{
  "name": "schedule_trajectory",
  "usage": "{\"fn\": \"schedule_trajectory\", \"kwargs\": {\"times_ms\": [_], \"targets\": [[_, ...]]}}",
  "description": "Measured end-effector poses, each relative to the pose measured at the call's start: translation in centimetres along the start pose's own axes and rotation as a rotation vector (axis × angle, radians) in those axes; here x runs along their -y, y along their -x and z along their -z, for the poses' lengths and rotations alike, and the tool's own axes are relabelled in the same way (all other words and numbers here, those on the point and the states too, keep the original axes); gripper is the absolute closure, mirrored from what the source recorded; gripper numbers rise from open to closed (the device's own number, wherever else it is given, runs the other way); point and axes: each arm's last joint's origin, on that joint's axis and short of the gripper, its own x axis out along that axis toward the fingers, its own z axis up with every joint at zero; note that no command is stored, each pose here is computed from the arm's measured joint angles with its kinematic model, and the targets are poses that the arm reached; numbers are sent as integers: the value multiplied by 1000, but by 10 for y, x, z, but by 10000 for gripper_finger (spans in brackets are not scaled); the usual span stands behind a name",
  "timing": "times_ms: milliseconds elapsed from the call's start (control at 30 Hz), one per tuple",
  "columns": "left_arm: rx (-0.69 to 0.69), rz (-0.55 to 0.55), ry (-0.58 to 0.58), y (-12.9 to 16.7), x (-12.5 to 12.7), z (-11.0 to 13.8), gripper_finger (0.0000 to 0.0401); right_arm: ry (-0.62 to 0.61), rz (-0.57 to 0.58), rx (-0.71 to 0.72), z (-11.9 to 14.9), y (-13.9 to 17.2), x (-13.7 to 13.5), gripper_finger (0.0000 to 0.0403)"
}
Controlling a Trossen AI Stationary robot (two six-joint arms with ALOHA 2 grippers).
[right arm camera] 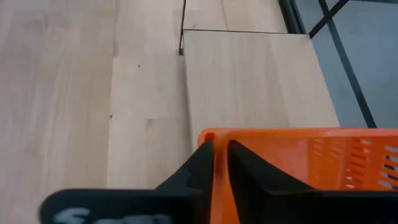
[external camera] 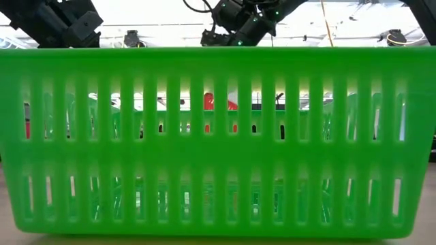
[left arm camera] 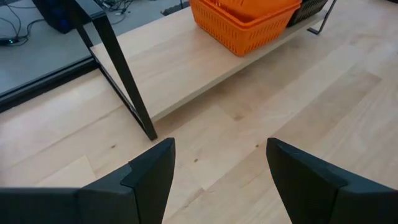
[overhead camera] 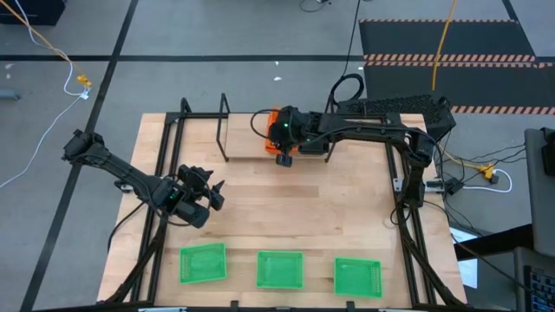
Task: Stack baskets on shelf by color
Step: Stack the orange bin on top of the orange bin on the shelf
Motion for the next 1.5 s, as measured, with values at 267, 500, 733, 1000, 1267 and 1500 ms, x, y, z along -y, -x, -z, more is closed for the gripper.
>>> {"fn": "schedule_trajectory", "kwargs": {"times_ms": [267,500,733,1000,1267,1500], "targets": [[0,0,-3,0,0,0,146,-22,12,34,-3,0,1,279],[0,0,-3,0,0,0,146,-17,92,-60,4,3,3,286],[0,0,-2,0,0,0,146,1,43,-43,3,2,0,317],[0,0,2,0,0,0,146,-1,45,-56,19,-10,-3,330],[0,0,5,0,0,0,146,3,90,-78,25,-14,-3,385],[0,1,9,0,0,0,146,18,95,-62,21,-10,-3,398]]}}
